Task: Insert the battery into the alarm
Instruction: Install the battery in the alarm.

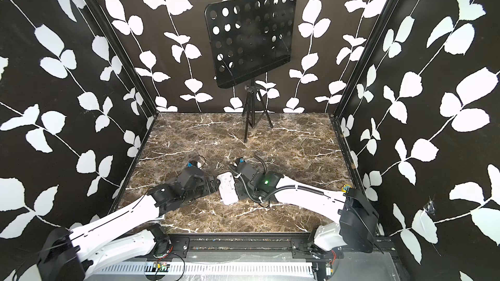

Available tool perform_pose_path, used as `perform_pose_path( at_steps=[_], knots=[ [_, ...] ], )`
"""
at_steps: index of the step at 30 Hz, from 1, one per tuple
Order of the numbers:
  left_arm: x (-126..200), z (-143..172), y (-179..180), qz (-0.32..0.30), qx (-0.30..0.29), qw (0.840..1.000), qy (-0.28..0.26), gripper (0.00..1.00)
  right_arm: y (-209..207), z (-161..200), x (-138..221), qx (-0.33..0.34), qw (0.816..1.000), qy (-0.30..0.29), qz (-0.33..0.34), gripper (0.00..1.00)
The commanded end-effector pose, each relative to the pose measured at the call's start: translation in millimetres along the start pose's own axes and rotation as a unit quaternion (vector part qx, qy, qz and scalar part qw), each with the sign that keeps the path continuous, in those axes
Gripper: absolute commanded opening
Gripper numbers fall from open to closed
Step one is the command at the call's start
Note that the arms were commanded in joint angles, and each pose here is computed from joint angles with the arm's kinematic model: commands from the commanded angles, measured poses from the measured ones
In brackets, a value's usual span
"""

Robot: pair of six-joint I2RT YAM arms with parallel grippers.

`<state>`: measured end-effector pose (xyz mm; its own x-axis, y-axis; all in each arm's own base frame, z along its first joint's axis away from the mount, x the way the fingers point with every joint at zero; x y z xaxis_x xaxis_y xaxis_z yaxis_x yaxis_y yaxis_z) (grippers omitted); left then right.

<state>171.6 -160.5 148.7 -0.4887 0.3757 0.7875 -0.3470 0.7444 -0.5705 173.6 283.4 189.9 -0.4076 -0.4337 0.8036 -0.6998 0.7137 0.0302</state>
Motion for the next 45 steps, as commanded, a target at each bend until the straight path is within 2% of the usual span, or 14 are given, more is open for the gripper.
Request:
perform_pose_path(
  at_steps=[1, 4, 6, 13, 20, 33, 39, 45],
  knots=[
    [-7.9, 7.5, 5.7, 0.002, 0.079, 0.996, 0.028, 0.79, 0.6, -9.3, -6.6, 0.014, 0.999, -0.036, 0.035, 0.00],
    [-21.5, 12.3, 7.2, 0.028, 0.120, 0.992, 0.039, 0.74, 7.4, -13.9, -19.3, 0.019, 0.999, -0.040, 0.031, 0.00],
    [-26.2, 13.9, 10.1, 0.020, 0.130, 0.990, 0.043, 0.73, 10.2, -14.7, -29.0, 0.022, 0.999, -0.029, 0.030, 0.00],
    [-37.0, 15.3, 7.9, 0.015, 0.138, 0.989, 0.053, 0.72, 14.4, -15.3, -54.2, 0.029, 0.999, -0.014, 0.036, 0.00],
    [-47.6, 17.7, 8.2, -0.004, 0.138, 0.988, 0.064, 0.68, 12.5, -16.5, -59.3, 0.031, 0.998, -0.015, 0.051, 0.00],
    [-51.2, 21.2, 21.2, -0.032, 0.146, 0.987, 0.065, 0.53, 9.0, -13.3, -75.8, 0.028, 0.996, -0.001, 0.082, 0.03],
    [-54.1, 24.6, 25.8, -0.044, 0.147, 0.985, 0.075, 0.51, 10.1, -7.1, -89.7, 0.029, 0.996, 0.014, 0.084, 0.09],
    [-56.7, 26.9, 28.3, -0.051, 0.147, 0.984, 0.083, 0.50, 11.3, -4.4, -93.9, 0.022, 0.996, 0.020, 0.079, 0.24]
  ],
)
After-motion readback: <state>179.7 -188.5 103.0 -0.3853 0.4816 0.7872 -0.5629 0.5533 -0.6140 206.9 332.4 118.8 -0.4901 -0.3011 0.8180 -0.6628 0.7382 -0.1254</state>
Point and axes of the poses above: each gripper's point midway between its finger pads, its own x axis back along the fingers, its own y axis along the line the jaws close on, z = x × y, the point moved 7 cm from there along x, back along the fingers, and after that the axes turned 15 degrees about x, right-handed, at the moved point
